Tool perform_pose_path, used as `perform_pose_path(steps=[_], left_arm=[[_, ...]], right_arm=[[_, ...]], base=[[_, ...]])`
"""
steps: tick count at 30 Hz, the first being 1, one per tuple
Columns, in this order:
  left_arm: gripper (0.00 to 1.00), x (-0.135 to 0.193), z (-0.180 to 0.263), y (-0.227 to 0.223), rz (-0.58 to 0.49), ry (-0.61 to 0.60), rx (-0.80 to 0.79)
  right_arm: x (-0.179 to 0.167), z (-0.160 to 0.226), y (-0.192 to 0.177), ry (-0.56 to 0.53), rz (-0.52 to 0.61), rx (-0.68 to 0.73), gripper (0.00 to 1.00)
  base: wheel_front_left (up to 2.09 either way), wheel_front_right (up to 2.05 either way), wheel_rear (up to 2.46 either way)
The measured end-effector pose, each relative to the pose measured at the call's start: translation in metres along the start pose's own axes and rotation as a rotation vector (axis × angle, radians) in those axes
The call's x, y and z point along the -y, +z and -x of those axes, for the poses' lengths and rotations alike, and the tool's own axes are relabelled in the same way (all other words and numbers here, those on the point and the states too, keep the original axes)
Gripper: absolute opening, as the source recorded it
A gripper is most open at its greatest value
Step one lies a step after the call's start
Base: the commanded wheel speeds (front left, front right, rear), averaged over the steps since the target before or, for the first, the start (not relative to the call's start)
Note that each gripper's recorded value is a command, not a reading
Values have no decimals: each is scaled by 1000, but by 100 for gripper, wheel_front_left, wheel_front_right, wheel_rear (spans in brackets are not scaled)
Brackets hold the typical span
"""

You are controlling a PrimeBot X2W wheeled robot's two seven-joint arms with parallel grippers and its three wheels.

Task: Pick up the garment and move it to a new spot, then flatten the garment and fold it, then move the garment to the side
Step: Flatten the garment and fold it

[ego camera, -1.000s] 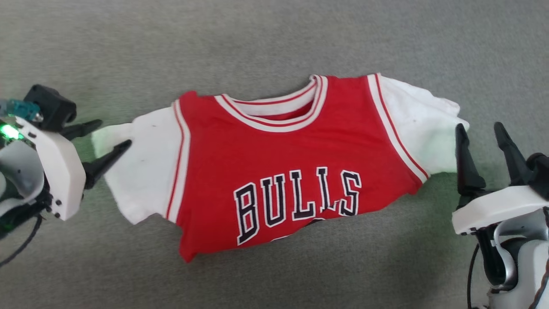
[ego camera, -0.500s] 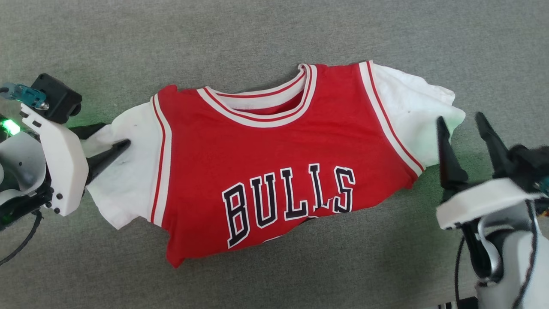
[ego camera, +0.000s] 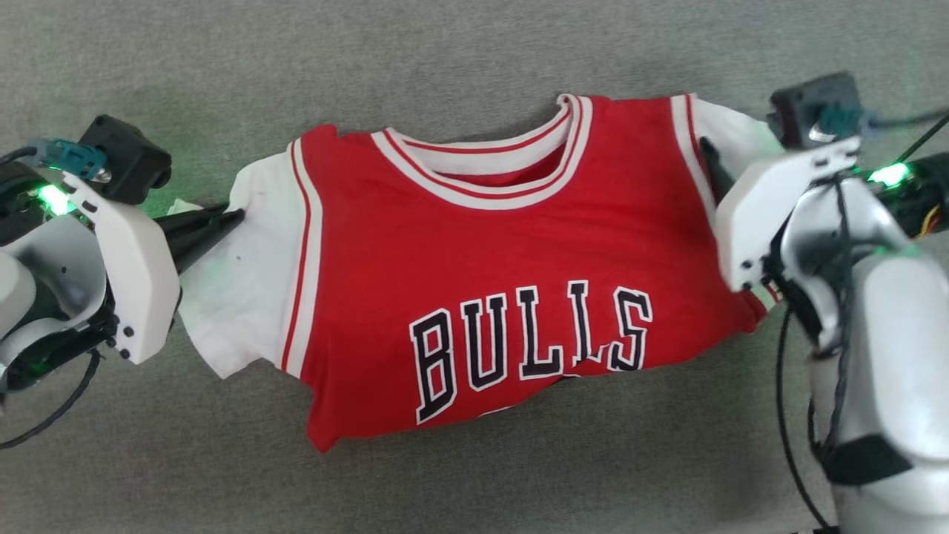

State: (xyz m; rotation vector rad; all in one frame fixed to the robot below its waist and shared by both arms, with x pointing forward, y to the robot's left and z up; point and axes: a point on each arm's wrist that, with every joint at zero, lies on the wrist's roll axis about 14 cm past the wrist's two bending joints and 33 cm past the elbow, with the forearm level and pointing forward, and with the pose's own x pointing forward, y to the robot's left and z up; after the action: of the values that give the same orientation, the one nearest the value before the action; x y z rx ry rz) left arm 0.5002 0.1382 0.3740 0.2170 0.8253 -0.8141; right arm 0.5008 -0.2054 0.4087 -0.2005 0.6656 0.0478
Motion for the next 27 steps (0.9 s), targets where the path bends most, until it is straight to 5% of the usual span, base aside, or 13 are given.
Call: perform_pose_path(steps=[9, 10, 12, 13, 21, 27], left_arm=[[0, -2, -2, -3, 6, -3, 14], [0, -3, -3, -3, 7, -3, 15], [0, -4, -4, -4, 9, -4, 19], [0, -4, -5, -3, 10, -5, 21], [0, 4, -3, 18, 79, -22, 127], [0, -2, 20, 61, 147, 12, 342]], right_arm=[[-2, -18, -24, 34, -21, -200, 100], [-3, -19, -26, 35, -30, -205, 81], [-5, -21, -28, 40, -36, -214, 7], [-5, -23, -28, 40, -43, -213, 0], [4, -20, -6, 10, -78, -94, 0], [8, -4, 55, 19, -142, 135, 0]], base=[[0, 0, 0], [0, 0, 0], [0, 0, 0], [0, 0, 0], [0, 0, 0], [0, 0, 0]])
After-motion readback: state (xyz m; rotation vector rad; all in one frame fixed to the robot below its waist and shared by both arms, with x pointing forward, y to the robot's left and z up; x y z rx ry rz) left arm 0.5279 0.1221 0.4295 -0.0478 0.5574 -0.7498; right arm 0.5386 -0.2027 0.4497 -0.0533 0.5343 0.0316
